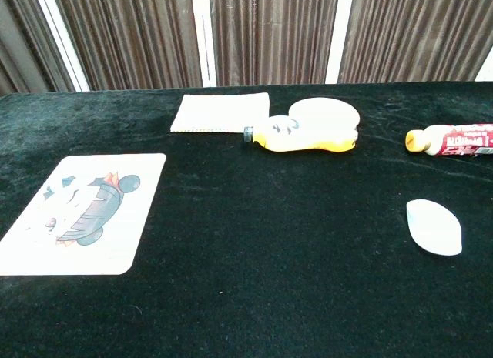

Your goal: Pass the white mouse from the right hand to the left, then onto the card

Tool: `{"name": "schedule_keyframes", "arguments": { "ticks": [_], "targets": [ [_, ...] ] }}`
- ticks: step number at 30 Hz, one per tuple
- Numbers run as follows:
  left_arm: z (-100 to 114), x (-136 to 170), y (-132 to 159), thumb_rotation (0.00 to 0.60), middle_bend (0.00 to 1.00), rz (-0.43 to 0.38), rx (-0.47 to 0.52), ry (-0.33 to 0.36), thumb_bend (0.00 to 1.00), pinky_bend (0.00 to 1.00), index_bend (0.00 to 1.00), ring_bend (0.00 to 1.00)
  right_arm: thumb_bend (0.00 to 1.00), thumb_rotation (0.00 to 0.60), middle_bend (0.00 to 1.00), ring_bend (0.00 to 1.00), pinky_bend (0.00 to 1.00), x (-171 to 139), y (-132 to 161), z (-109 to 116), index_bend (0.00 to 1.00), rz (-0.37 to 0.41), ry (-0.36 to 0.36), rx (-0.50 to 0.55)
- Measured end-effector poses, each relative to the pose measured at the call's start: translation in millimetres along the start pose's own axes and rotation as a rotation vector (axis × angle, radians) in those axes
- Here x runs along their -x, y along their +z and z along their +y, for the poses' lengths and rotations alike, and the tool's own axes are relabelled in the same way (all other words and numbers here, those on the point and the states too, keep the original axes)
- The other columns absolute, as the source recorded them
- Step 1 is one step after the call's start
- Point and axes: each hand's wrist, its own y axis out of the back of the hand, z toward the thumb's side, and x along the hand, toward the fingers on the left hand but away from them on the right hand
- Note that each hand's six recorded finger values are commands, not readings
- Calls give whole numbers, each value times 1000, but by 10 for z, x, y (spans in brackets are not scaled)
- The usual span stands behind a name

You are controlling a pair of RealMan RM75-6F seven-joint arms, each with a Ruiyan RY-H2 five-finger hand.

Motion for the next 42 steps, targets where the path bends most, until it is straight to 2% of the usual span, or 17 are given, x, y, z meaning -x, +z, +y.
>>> {"name": "schedule_keyframes", "arguments": {
  "ticks": [7,11,14,17,21,24,30,36,42],
  "targets": [
    [-26,-37,-5,600,0,5,-5,-8,0,0,0,0,0,600,0,0,0,37,72,-116,68,39,53,-2],
    [-47,-79,-18,600,0,13,-9,-11,0,0,0,0,0,600,0,0,0,167,189,-226,68,121,96,-18],
    [-82,-126,-45,600,0,28,-13,-23,0,0,0,0,0,600,18,0,0,347,358,-308,69,241,131,-40],
    [-116,-172,-72,600,0,46,-15,-36,0,0,0,0,0,600,45,0,0,558,570,-373,68,397,158,-76],
    [-142,-224,-99,600,0,64,-21,-40,0,0,0,0,0,600,48,0,0,827,785,-460,68,604,173,-186],
    [-168,-250,-132,600,0,81,-28,-42,0,0,0,0,0,600,48,0,0,994,821,-559,68,716,179,-298],
    [-232,-303,-203,600,0,120,-51,-51,0,0,0,0,0,600,49,0,0,1153,737,-865,68,867,233,-480],
    [-285,-339,-213,600,0,135,-69,-58,0,0,0,0,0,600,50,0,0,1199,746,-1175,69,1003,262,-605],
    [-309,-353,-205,600,0,142,-79,-55,0,0,0,0,0,600,50,0,0,1227,808,-1460,69,1048,292,-641]
  ]
}}
